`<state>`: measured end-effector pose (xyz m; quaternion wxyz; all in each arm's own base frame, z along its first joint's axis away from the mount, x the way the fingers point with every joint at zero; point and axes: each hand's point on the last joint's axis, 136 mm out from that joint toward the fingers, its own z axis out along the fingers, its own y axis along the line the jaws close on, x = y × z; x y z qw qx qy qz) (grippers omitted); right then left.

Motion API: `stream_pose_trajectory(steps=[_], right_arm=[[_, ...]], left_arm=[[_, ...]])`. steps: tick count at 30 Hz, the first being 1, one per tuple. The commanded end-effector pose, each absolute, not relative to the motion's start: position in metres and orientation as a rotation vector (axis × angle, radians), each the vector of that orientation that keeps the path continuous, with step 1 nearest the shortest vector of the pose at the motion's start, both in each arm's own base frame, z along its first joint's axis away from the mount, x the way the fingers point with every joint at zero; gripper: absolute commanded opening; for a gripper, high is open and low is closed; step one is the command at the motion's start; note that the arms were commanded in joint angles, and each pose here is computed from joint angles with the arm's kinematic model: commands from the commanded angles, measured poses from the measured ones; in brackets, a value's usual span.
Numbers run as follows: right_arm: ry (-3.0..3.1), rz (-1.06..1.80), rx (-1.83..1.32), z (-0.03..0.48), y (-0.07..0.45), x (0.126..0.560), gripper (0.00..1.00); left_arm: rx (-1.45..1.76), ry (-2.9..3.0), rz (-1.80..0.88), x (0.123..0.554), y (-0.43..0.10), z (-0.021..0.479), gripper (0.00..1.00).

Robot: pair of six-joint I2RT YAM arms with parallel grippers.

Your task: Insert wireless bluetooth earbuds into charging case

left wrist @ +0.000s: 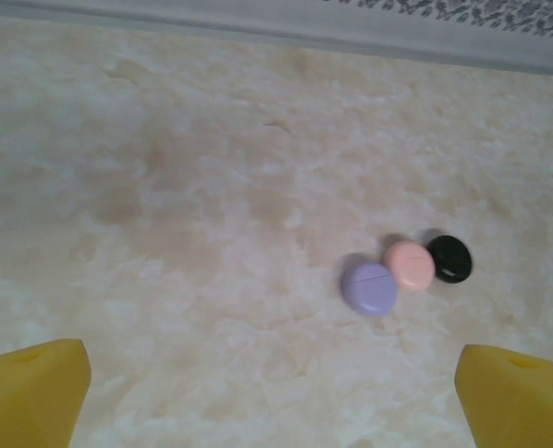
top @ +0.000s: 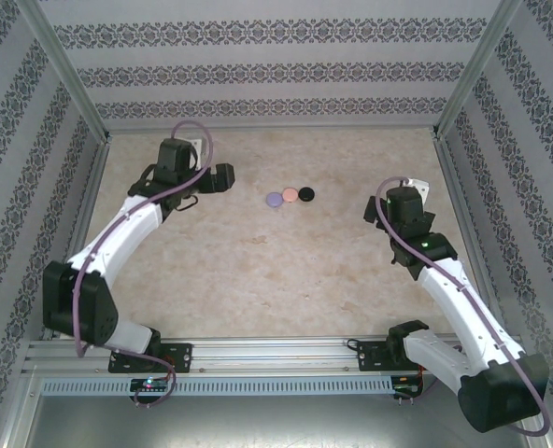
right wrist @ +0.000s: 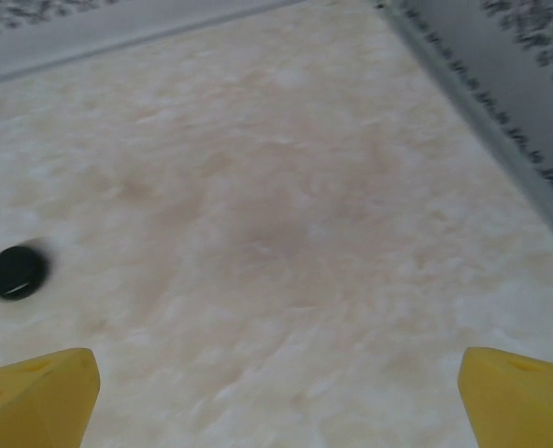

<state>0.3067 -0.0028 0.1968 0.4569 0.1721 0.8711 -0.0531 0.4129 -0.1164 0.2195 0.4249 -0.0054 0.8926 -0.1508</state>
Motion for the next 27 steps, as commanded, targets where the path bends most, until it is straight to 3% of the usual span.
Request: stream_pose_trajectory(steps=[1, 6, 13, 27], right_arm=[[2.026, -0.304, 0.488, 0.199, -0.034, 0.315, 0.98], [2.04, -0.332, 0.468, 0.173, -0.044, 0.324, 0.98], [1.98, -0.373, 0.385, 0.148, -0.048, 0.345, 0.98], [1.841, -0.209, 0.137, 0.121, -0.013, 0.39, 0.98]], left_arm=[[-0.012, 2.013, -0.217, 0.411, -0.087, 0.25, 1.0], [-0.03, 1.807, -0.076, 0.384, -0.058, 0.255, 1.0], [-0.044, 1.805, 0.132, 0.374, -0.025, 0.205, 0.99], [-0.009, 1.832, 0.164, 0.372, 0.0, 0.126, 1.0]])
